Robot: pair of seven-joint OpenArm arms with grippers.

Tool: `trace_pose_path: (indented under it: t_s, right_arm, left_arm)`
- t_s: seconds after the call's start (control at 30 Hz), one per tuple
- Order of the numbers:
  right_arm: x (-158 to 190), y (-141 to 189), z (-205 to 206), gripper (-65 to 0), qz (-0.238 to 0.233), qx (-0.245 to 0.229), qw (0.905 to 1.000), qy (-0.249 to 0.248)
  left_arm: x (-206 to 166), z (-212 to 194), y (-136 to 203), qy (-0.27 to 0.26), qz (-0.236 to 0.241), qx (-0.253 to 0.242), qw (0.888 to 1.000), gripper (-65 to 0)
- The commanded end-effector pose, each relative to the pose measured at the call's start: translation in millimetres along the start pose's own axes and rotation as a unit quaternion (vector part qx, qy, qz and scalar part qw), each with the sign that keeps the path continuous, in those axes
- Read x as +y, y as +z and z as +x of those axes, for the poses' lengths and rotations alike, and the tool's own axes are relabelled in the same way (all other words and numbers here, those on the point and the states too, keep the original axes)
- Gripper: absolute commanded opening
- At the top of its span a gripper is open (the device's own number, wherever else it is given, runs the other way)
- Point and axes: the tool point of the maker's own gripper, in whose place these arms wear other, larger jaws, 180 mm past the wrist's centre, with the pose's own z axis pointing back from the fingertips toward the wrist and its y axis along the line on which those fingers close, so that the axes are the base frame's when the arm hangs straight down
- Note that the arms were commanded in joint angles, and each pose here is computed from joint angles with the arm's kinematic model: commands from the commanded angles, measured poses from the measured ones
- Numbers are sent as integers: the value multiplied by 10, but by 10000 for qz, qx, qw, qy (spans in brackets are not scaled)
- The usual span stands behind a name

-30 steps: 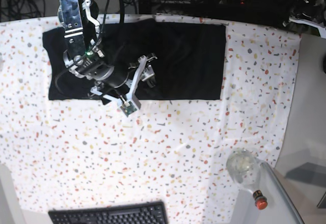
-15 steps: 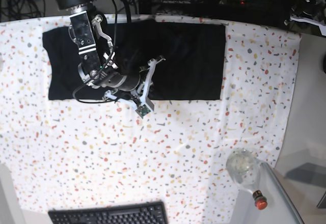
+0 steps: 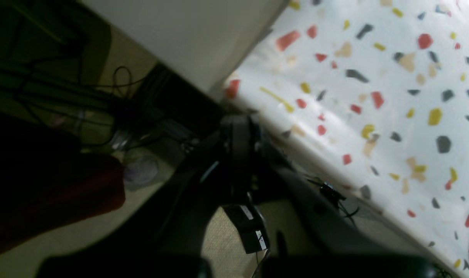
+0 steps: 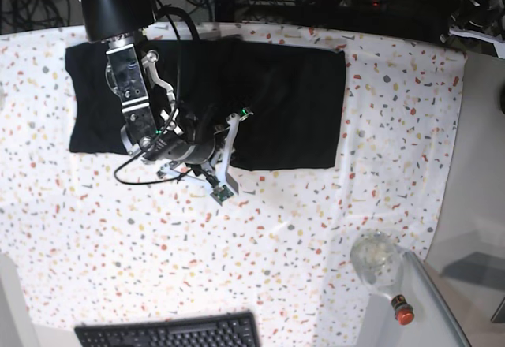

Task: Layout the t-shirt on the table in an organized manner, then fold the t-shirt properly
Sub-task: 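Release the left gripper and move the right gripper onto the folded shirt, then press and smooth the folded shirt with the right gripper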

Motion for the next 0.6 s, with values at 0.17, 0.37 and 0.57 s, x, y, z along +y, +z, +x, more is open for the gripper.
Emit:
trace_pose_path:
  t_s: [0.17,0.37,0.57]
  right_arm:
    - [38,200,245,-521,-103,-485,9987,63]
    - [271,687,287,-215,-211,-1104,9936,74]
    - [588,792,-150,-263,8,-847,9961,-240]
  left_arm:
    - [44,102,31,-75,22,-161,9998,-650]
    - [41,118,30,-82,19,-177,9998,-650]
    - [-210,134,-41,-354,-295,-116,9989,-650]
